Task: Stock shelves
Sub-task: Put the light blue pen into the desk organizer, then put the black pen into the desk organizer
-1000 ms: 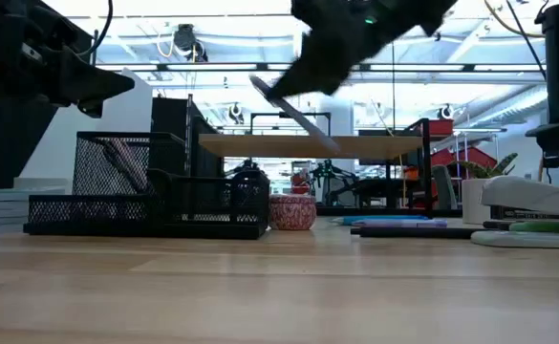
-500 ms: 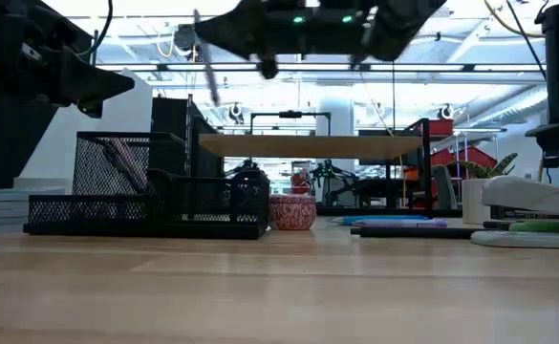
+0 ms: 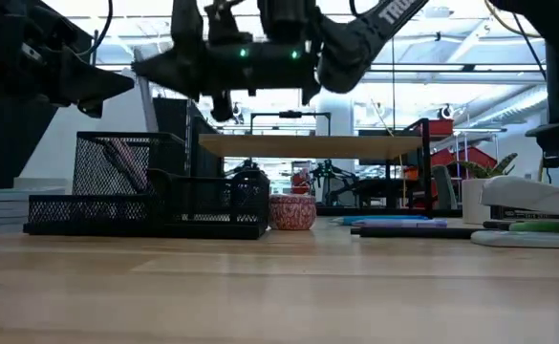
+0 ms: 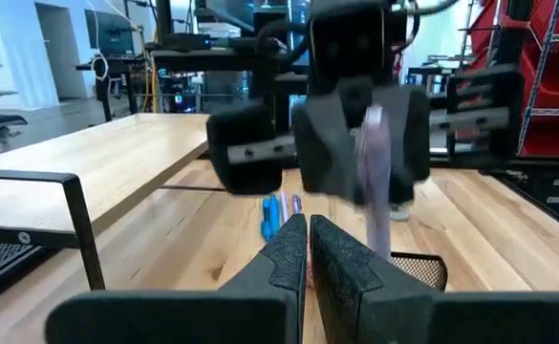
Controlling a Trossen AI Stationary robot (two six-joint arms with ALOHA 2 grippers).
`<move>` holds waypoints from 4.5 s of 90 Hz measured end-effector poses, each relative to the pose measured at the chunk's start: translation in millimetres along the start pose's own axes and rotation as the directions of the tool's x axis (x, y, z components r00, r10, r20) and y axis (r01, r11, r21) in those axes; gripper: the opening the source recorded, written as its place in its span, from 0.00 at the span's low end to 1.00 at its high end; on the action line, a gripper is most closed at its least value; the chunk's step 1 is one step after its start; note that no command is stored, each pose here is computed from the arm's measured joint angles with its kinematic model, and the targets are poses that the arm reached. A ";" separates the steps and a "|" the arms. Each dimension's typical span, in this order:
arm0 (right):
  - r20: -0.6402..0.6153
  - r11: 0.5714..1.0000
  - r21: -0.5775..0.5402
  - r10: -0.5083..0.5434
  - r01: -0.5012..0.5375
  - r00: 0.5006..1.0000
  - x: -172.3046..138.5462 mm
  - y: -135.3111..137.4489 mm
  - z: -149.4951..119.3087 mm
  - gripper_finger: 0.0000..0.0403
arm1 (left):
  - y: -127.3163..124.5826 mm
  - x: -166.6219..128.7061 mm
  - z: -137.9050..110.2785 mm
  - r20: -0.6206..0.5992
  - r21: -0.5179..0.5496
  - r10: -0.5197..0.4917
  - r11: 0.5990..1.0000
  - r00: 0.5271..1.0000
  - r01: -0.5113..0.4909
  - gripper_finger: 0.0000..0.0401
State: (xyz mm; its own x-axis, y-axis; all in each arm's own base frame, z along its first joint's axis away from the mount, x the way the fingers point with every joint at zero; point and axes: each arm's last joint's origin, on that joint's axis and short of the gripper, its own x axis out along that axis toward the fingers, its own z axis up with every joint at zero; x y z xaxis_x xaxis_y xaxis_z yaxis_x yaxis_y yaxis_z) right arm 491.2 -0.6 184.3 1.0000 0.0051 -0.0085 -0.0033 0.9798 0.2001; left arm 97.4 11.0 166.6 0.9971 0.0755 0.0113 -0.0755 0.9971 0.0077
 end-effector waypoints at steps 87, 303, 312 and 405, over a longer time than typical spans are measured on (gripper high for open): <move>-0.194 0.972 -0.236 -0.039 -0.008 0.980 -5.2 2.1 -6.7 0.40 | 0.0 0.0 0.0 0.000 0.000 0.000 1.000 1.000 0.000 0.01; -0.942 0.972 -0.173 -0.211 0.162 0.260 -149.3 55.8 -72.9 0.03 | 0.0 0.0 0.0 0.000 0.000 0.000 1.000 1.000 0.000 0.01; -0.934 0.973 -0.175 -0.212 0.149 0.288 -145.6 58.3 -64.8 0.01 | 0.0 0.0 0.0 0.000 0.000 0.000 1.000 1.000 0.000 0.01; -0.578 0.984 -0.158 -0.160 0.083 0.800 -121.5 27.4 45.9 0.01 | 0.0 0.0 0.1 0.000 0.000 0.000 1.000 1.000 0.000 0.01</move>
State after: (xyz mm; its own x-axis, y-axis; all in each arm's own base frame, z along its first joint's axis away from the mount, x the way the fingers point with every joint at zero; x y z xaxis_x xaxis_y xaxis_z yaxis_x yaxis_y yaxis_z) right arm 370.0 16.5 235.8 0.7954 -0.0375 -0.6049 0.0787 0.9960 0.0418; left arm 97.4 11.0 166.7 0.9971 0.0757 0.0117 -0.0758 0.9971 0.0075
